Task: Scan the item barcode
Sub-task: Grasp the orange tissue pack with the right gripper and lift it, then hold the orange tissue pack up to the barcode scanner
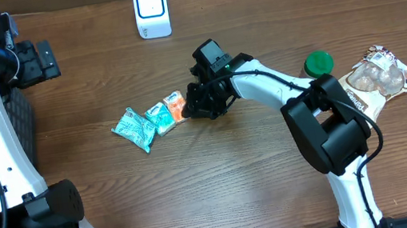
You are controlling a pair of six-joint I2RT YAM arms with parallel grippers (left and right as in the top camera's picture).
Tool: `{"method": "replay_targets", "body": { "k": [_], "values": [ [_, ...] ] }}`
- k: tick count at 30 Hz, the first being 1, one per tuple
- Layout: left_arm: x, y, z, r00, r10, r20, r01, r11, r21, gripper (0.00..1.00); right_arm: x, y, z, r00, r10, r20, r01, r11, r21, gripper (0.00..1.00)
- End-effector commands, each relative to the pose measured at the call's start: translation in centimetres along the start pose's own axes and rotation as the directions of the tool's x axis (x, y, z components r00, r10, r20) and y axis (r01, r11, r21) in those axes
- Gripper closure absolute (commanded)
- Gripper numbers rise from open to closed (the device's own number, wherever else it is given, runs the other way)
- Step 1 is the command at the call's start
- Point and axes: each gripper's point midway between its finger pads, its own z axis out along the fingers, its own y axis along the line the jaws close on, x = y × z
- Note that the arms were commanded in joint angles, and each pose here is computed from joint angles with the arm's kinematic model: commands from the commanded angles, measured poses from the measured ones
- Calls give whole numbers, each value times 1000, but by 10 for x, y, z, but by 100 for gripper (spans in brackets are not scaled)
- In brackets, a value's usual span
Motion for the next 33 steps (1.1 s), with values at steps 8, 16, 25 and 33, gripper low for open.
{"method": "replay_targets", "body": {
  "k": [8,16,25,33],
  "values": [
    [0,1,-2,1000,17,5,-17,1000,0,0,-16,-28,-54,991,-130,-26,128,988,-87,96],
    [0,1,-2,1000,17,5,-17,1000,0,0,-16,-47,-73,962,-268,-44,264,961,-82,95],
    [0,1,-2,1000,17,5,-17,1000,0,0,4,13,-89,956,-282,-81,226,884,-409,96],
    [0,1,-2,1000,17,5,-17,1000,0,0,10,89,-178,948,-297,-114,83,576,-813,96]
  ]
}}
